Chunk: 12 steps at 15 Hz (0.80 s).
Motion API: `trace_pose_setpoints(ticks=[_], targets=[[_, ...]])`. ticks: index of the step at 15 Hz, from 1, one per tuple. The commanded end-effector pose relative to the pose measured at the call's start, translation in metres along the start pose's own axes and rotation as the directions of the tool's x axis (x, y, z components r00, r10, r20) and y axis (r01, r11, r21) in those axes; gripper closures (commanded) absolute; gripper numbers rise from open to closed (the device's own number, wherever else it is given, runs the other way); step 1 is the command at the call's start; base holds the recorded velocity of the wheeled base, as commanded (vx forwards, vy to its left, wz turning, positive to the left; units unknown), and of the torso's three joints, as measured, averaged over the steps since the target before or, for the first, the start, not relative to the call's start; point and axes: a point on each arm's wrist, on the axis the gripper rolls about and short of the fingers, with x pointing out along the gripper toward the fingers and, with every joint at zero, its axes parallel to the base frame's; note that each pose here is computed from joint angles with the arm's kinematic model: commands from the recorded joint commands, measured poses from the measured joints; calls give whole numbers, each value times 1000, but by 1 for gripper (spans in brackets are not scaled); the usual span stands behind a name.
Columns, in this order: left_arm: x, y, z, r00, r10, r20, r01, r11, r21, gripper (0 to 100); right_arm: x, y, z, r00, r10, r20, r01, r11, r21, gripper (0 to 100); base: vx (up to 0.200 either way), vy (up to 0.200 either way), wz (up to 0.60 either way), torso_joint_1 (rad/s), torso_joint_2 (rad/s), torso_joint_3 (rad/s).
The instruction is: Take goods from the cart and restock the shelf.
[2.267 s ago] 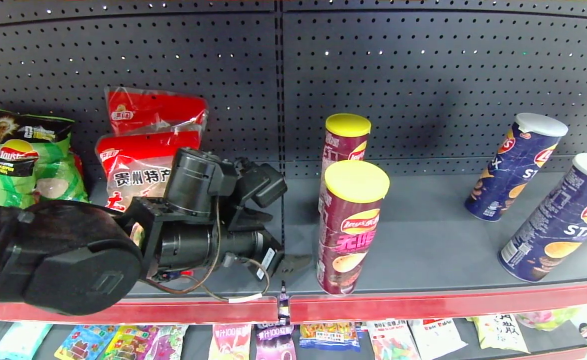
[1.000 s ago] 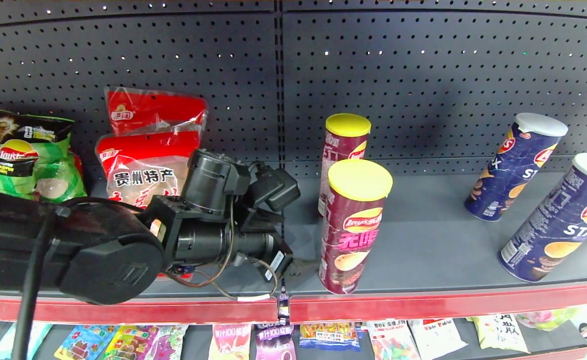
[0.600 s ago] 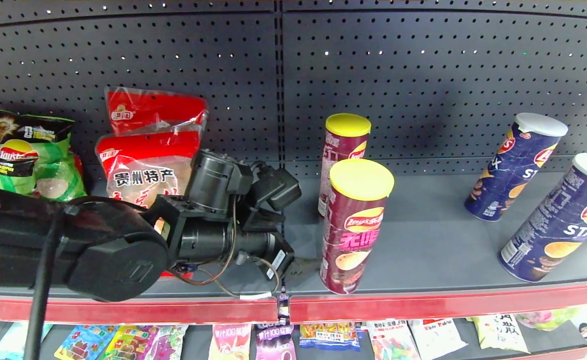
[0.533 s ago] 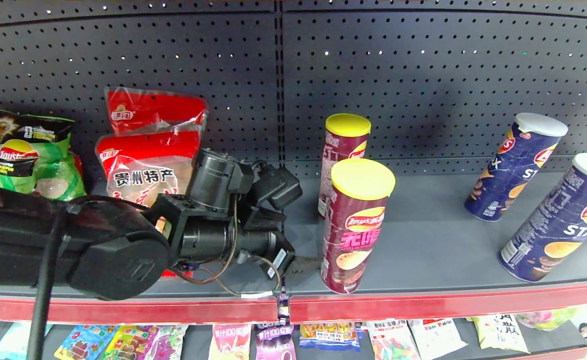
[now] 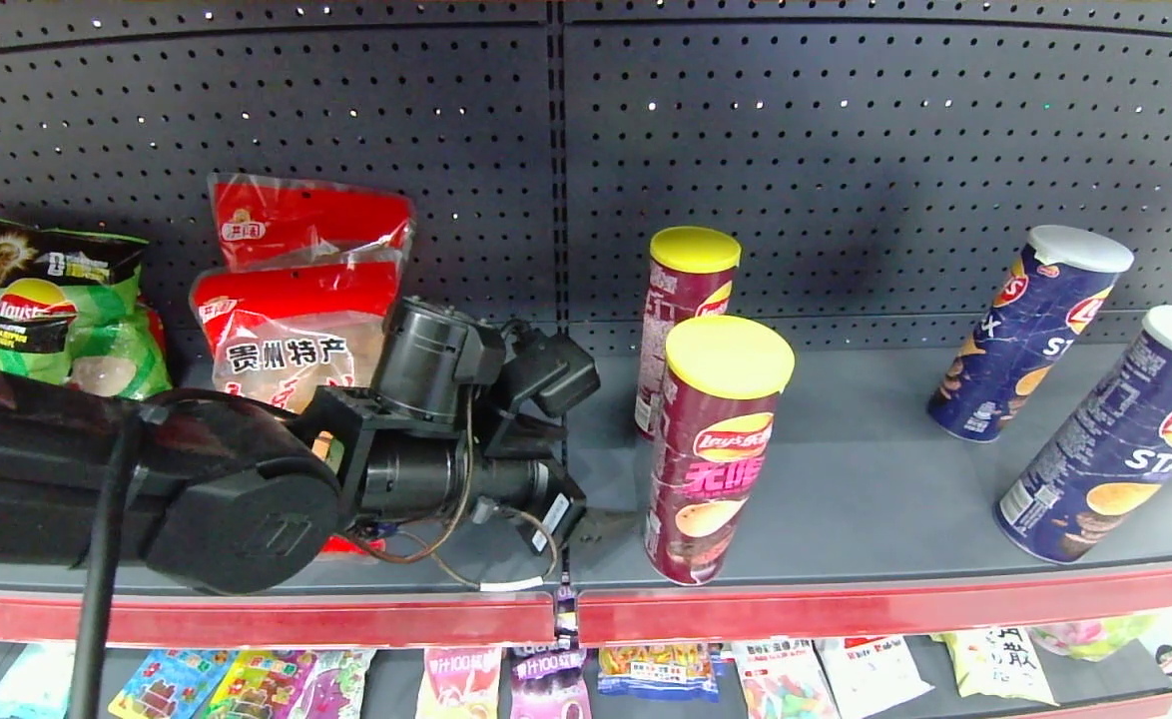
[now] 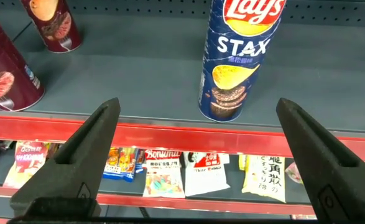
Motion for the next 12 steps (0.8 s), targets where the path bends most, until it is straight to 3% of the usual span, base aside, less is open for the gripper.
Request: trace_pose_setpoints(ticks=[1,3,4,6,8,9,10,11,12], targets=[[-31,8,-8,999,51,7,-51,998,-24,0,0,0,-3,1000,1,-10,-1,1000,-1,0,0,0,0,0,0,0],[-91,20,-17,981,187,57,-183,980,-73,0,0,0,-9,1000,2,-23,-2,1000,-3,0,0,0,0,0,0,0],[-135,24,-26,947,307,91,-295,947,-127,0,-1,0,-15,1000,4,-27,-4,1000,-4,0,0,0,0,0,0,0],[-194,13,-41,894,429,133,-395,892,-222,0,-4,1,-25,999,7,-36,-7,1000,-8,0,0,0,0,0,0,0],[-264,-26,-68,810,573,127,-506,792,-342,0,-10,0,-34,1000,3,-19,-3,1000,-7,0,0,0,0,0,0,0],[-288,-51,-83,779,619,102,-532,738,-415,0,-12,0,-37,1000,0,-9,0,1000,-8,0,0,0,0,0,0,0],[-301,-74,-98,768,635,83,-534,706,-465,0,-13,0,-41,1000,-6,-8,6,1000,-9,0,0,0,0,0,0,0],[-311,-101,-118,772,633,62,-527,691,-494,0,-14,0,-45,1000,-19,-8,18,1000,-10,0,0,0,0,0,0,0],[-316,-119,-137,773,634,31,-536,679,-501,0,-15,-1,-48,999,-34,-10,34,999,-9,0,0,0,0,0,0,0]])
